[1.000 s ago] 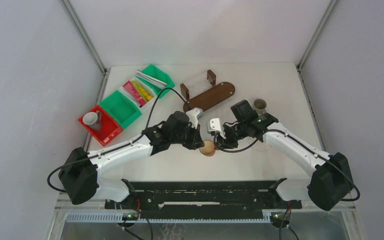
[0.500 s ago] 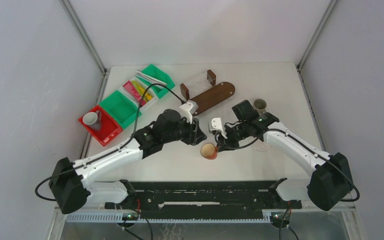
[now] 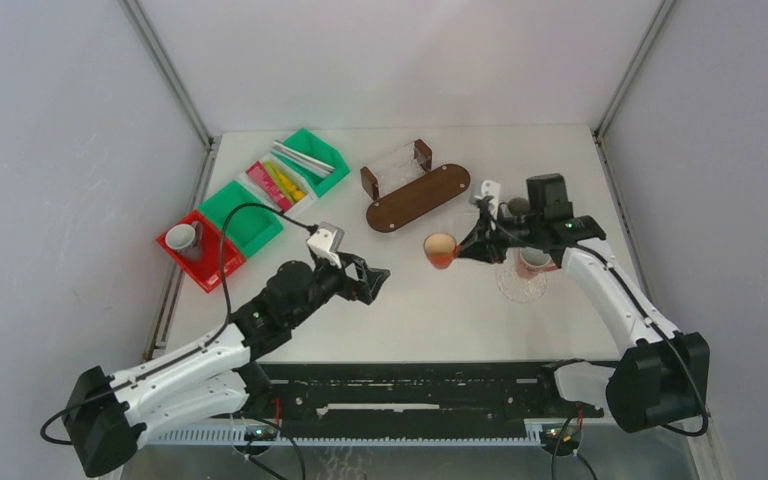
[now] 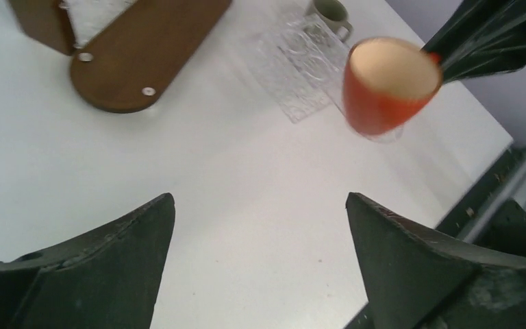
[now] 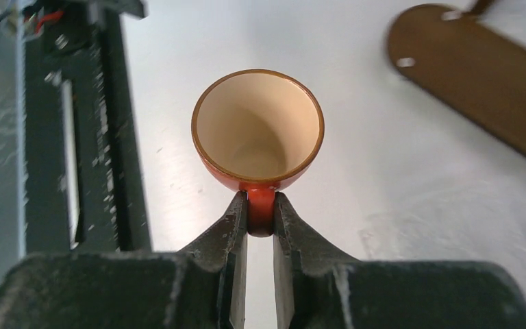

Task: Prepare toiletry sets of a toothbrush and toothpaste on the tray
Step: Place the cup on the tray.

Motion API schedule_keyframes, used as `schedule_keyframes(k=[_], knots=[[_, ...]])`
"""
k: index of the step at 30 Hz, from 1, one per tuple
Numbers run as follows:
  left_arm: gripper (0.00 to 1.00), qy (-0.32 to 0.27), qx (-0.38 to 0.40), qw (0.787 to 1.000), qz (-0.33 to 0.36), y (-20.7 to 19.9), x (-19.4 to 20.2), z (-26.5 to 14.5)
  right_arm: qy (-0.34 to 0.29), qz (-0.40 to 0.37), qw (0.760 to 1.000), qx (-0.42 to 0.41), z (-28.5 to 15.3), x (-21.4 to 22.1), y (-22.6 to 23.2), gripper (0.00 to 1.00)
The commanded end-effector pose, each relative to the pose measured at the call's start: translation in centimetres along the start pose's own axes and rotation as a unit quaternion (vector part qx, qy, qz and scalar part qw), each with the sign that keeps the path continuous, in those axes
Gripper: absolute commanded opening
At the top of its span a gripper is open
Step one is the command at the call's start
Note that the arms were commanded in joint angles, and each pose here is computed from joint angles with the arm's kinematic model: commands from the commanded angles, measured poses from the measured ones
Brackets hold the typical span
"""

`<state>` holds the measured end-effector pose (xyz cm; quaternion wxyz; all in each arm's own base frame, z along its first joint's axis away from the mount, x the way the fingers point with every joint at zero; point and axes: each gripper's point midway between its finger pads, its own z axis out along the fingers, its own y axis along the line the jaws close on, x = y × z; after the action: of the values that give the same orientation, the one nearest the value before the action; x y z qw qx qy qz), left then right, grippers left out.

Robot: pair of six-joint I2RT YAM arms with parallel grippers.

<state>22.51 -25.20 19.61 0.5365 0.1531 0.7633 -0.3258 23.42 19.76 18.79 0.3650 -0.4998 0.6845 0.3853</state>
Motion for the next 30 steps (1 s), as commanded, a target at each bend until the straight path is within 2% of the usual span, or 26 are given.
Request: schedule_keyframes(k=[1, 4, 7, 11, 15, 19, 30], knots=[[1.0, -0.12, -0.059, 0.991, 0.013, 2.7, -3.8, -0.8, -0.098, -0.034, 0.992, 0.071, -2.5, -5.9, -3.9, 0.0], [1.0, -0.119, -0.071, 0.99, 0.026, 3.4, -3.7, -0.8, -0.138, -0.051, 0.979, 0.141, -4.1, -7.9, -8.6, 0.0], [1.0, -0.117, -0.066, 0.991, 0.019, 3.4, -3.0, -0.3, -0.175, -0.035, 0.964, 0.197, -5.4, -9.3, -14.0, 0.0], [1.0, -0.125, -0.063, 0.99, 0.014, 3.5, -2.8, -0.4, -0.168, 0.007, 0.952, 0.257, -5.2, -8.6, -20.6, 0.0], [1.0, -0.135, -0.059, 0.989, 0.012, 3.5, -2.7, -0.8, -0.148, 0.037, 0.942, 0.298, -3.7, -6.8, -25.0, 0.0], [1.0, -0.133, -0.06, 0.989, 0.013, 3.6, -2.6, -0.7, -0.111, 0.05, 0.931, 0.343, -1.8, -4.7, -27.8, 0.0], [1.0, -0.118, -0.063, 0.991, 0.016, 3.5, -2.6, -0.1, -0.075, 0.058, 0.9, 0.425, 0.6, -2.1, -31.5, 0.0]])
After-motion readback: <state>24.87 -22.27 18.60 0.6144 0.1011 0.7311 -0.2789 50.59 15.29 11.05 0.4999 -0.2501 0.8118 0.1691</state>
